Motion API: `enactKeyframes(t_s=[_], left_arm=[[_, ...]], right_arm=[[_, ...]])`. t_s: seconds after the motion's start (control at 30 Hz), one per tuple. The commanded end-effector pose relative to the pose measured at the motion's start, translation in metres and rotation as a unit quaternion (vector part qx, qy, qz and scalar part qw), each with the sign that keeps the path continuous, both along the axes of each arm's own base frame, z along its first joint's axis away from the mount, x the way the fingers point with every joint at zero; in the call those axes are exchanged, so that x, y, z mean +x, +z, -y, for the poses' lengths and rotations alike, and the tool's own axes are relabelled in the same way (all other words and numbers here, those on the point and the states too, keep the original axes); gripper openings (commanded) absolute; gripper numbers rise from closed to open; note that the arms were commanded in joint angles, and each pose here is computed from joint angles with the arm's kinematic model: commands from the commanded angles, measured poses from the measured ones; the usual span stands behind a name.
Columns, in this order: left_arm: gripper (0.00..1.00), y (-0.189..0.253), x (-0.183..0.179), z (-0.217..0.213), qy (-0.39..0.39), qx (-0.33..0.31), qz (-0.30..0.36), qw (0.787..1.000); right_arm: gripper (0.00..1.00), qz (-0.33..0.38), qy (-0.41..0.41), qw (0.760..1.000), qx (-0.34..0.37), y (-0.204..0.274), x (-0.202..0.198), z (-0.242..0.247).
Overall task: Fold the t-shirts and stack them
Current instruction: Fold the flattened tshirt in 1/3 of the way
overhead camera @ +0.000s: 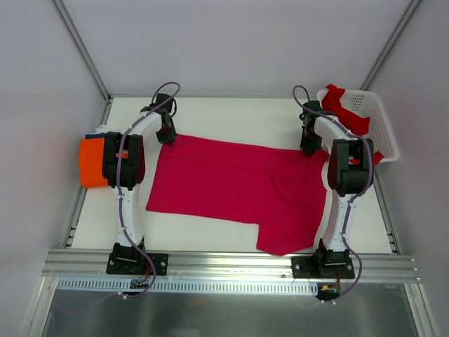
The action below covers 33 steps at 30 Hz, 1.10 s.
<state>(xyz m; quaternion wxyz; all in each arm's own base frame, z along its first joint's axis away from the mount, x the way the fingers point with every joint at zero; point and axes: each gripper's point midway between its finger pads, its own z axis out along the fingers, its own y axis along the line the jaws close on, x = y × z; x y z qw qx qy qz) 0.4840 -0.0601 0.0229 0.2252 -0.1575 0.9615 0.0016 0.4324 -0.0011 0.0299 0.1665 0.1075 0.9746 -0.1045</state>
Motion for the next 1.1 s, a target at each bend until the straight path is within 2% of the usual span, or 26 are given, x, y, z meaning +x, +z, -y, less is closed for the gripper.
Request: enactKeyframes(t_s=[0.0,0.27,0.4,0.6,0.77,0.8,0.93,0.97,1.0,1.07], left_arm=[[0.00,-0.010,-0.002,0.000,0.003,-0.013,-0.021,1.000],[0.00,-0.012,0.005,-0.006,0.017,-0.023,-0.028,0.999],[0.00,-0.011,0.010,-0.010,0.029,-0.027,-0.025,0.999],[0.00,-0.012,0.014,-0.012,0.042,-0.037,-0.027,0.998],[0.00,-0.007,0.015,-0.016,0.043,-0.026,-0.021,0.999],[0.00,-0.008,0.015,-0.017,0.040,-0.024,-0.020,0.999],[0.00,-0.009,0.015,-0.016,0.038,-0.025,-0.023,0.999],[0.00,-0.009,0.014,-0.016,0.039,-0.026,-0.023,0.999],[0.00,-0.010,0.013,-0.015,0.039,-0.027,-0.025,0.999],[0.00,-0.011,0.012,-0.014,0.037,-0.029,-0.027,0.999]], right_arm=[[0.01,0.003,0.000,1.000,0.010,0.009,0.015,-0.003],[0.01,-0.001,0.007,1.000,0.023,0.007,0.047,-0.011],[0.01,0.032,0.007,0.999,0.032,0.021,0.081,-0.014],[0.01,0.042,0.010,0.998,0.056,0.021,0.107,-0.022],[0.00,0.070,0.013,0.996,0.056,0.039,0.093,-0.020],[0.00,0.102,0.013,0.993,0.058,0.064,0.094,-0.020],[0.01,0.104,0.026,0.991,0.080,0.083,0.069,-0.028],[0.00,0.088,0.027,0.992,0.082,0.074,0.057,-0.029],[0.01,0.105,0.029,0.991,0.083,0.087,0.054,-0.029],[0.01,0.088,0.029,0.992,0.084,0.075,0.037,-0.030]])
